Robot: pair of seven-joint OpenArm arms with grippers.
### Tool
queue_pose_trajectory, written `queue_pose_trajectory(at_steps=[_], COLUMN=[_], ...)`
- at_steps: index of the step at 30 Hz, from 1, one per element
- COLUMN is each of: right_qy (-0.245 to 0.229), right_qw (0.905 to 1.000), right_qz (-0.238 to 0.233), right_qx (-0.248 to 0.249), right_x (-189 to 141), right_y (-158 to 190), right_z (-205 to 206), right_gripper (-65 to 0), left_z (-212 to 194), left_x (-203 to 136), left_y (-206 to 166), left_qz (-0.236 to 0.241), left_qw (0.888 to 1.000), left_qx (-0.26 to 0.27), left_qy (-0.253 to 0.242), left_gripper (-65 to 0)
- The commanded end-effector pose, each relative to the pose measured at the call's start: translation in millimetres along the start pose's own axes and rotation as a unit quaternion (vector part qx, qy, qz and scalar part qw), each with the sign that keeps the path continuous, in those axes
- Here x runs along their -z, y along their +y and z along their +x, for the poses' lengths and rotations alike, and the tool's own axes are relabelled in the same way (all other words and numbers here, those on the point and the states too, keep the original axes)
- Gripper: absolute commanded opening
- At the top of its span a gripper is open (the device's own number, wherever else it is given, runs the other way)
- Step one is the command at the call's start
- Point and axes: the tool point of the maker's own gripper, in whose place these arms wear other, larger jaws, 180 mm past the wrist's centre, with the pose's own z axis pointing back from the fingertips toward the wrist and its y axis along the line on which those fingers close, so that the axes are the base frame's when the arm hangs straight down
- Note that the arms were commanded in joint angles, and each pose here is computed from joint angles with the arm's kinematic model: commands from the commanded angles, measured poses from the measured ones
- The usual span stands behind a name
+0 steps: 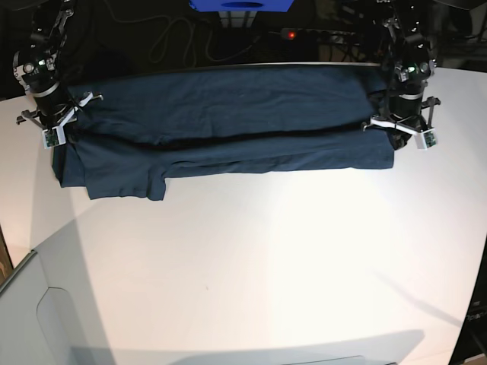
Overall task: Fold the T-shirt properly
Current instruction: 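Lay the hem down on the shirt and release both grippers, then tuck the shirt's sleeve end inward with the right gripper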
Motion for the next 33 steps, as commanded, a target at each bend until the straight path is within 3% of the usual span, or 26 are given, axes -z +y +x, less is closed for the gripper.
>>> queue_pose_trajectory(at_steps=[1, 7, 13, 14, 19, 25, 33], right_qy=[-0.016, -0.002, -0.006, -0.013, -0.052, -0.04, 0.023], right_qw=[0.9998, 0.9999, 0.9992, 0.9989, 0.9968, 0.9976, 0.9995], right_qz=[0.001, -0.002, -0.011, -0.013, -0.026, -0.021, 0.014], right_qx=[-0.012, -0.014, -0.039, -0.043, -0.054, -0.053, 0.017], right_x=[-4, -4, -11, -13, -10, 21, 86], right_y=[-4, -5, -10, -10, -14, -15, -25], right_z=[9, 6, 24, 30, 70, 106, 106], right_gripper=[-64.8, -62.3, -42.1, -38.6, -25.7, -23.3, -23.3], left_z=[9, 8, 7, 5, 3, 1, -5], left_x=[-2, -2, -2, -2, -3, -3, -5], left_y=[0, 0, 0, -2, -5, -5, -4], left_qz=[-0.001, -0.001, -0.002, -0.003, -0.005, -0.004, -0.004], left_qw=[1.0, 1.0, 1.0, 1.0, 1.0, 1.0, 1.0], left_qx=[0.003, 0.003, 0.002, -0.003, -0.025, -0.026, -0.024], left_qy=[-0.017, -0.015, -0.012, -0.011, -0.011, -0.01, -0.002], left_gripper=[-65.0, -65.0, -65.0, -63.6, -43.8, -43.0, -43.0])
